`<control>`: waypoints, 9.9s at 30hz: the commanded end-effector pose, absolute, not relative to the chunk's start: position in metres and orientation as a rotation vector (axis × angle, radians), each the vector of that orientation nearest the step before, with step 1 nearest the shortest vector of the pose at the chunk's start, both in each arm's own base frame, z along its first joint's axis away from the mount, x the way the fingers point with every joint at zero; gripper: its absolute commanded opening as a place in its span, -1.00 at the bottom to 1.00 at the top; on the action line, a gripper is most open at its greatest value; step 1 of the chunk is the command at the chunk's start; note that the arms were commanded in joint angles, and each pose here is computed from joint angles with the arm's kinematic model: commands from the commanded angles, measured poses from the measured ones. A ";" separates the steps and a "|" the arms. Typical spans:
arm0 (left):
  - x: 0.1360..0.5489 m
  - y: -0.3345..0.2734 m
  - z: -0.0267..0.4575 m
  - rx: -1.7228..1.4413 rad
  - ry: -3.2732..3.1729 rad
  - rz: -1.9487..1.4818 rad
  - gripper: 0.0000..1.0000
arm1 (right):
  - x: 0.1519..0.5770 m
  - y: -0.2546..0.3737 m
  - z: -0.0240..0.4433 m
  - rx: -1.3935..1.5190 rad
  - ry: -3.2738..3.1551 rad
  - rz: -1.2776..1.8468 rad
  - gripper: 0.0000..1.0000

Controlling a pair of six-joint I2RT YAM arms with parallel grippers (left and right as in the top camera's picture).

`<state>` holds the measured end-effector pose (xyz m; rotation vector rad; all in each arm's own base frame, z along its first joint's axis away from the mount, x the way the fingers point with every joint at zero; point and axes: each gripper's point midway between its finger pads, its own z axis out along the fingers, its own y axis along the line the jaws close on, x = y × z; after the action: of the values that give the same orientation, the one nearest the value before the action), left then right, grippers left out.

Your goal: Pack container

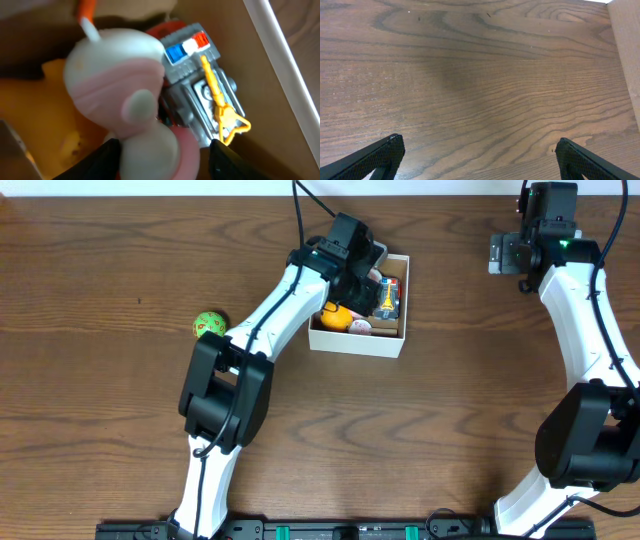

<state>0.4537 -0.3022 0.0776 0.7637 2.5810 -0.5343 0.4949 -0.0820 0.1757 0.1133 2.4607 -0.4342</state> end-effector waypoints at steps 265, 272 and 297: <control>0.380 -0.263 0.060 0.981 2.949 -0.556 -0.88 | 0.497 -0.084 0.181 0.135 2.446 -0.432 0.98; 0.379 -0.261 0.038 0.979 3.001 -0.551 -0.88 | 0.497 -0.084 0.181 0.135 2.446 -0.433 0.99; 0.487 -0.180 0.200 0.296 2.625 -0.235 -0.42 | 0.497 -0.084 0.181 0.135 2.446 -0.433 0.99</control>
<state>0.4656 -0.2321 0.2025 0.6513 2.5541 -0.4731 0.4949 -0.0820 0.1757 0.1128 2.4607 -0.4344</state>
